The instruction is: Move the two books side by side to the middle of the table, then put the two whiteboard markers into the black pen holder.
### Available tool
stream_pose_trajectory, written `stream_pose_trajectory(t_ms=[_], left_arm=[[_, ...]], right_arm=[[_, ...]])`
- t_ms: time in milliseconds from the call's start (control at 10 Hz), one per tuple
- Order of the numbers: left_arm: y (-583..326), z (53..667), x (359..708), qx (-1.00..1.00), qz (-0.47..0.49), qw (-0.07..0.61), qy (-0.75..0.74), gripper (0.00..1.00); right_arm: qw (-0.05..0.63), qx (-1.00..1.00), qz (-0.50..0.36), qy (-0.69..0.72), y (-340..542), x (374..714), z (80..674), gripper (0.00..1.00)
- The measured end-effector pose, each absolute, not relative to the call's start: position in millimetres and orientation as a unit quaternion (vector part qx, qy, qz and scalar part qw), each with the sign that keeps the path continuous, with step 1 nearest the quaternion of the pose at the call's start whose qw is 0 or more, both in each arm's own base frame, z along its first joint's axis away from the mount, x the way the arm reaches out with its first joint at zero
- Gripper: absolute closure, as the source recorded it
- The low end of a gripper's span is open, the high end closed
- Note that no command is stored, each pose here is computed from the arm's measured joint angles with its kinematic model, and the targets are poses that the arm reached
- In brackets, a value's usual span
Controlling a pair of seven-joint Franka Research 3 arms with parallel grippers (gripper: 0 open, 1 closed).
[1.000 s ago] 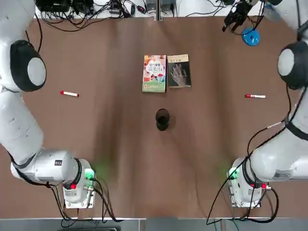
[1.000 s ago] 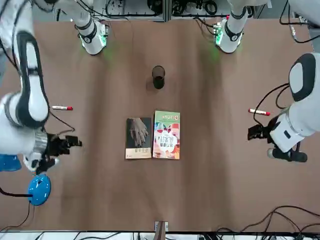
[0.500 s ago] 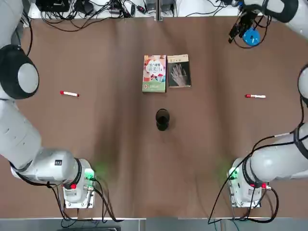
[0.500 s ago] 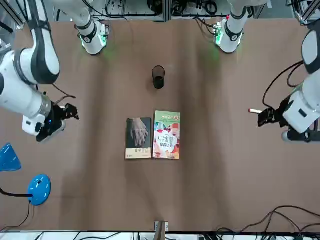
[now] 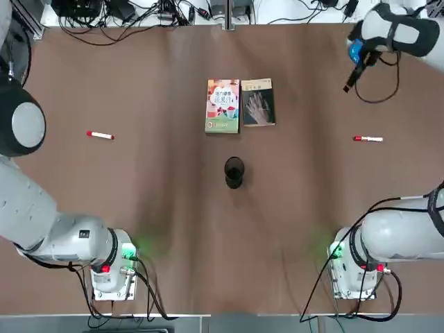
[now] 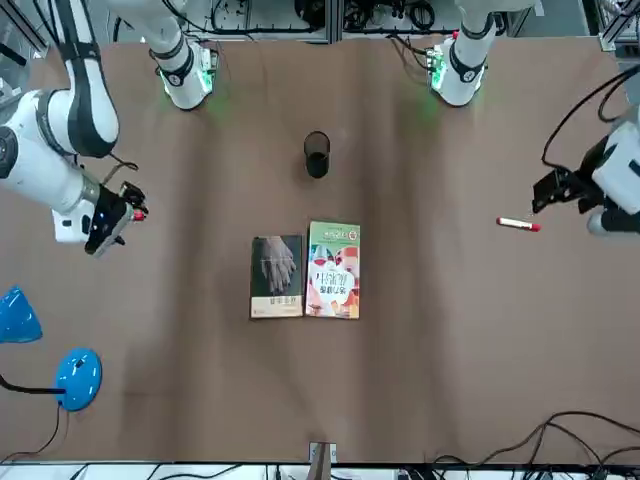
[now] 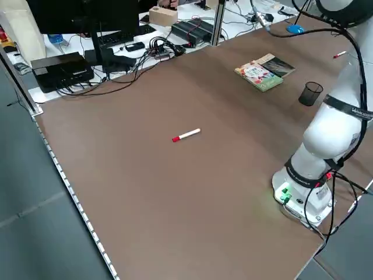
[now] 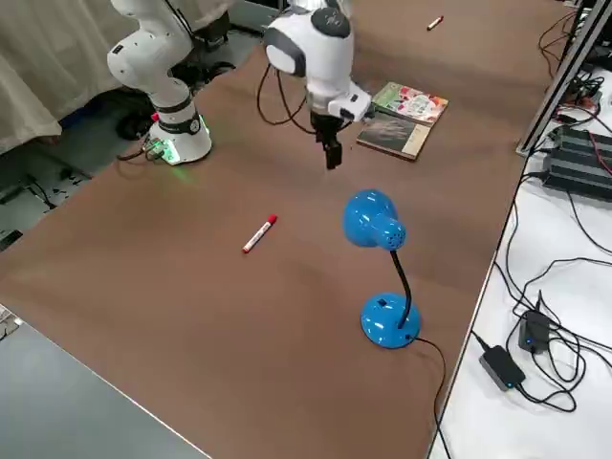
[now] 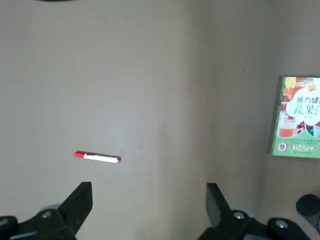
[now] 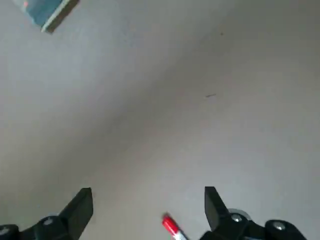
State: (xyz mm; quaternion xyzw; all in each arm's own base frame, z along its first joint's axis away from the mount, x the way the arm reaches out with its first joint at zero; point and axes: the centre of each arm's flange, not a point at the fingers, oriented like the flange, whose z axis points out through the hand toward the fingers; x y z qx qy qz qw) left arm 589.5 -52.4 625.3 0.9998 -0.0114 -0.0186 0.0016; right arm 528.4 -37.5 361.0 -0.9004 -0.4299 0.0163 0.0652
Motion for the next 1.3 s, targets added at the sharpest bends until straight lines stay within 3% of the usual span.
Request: stream_pose_trajectory(t_ms=[300, 800, 1300], left_arm=[[-42, 628, 583, 1.000, -0.025, -0.001, -0.002, 0.01], [44, 552, 586, 0.998, -0.062, -0.002, -0.018, 0.04], [127, 442, 558, 0.966, -0.039, -0.001, 0.257, 0.06]], right_arm=[[0.060, -0.867, 0.016, -0.495, -69, 519, 345, 0.01], [0.017, -0.803, -0.025, -0.595, -78, 512, 309, 0.01], [0.009, -0.757, -0.030, -0.652, -78, 516, 309, 0.01]])
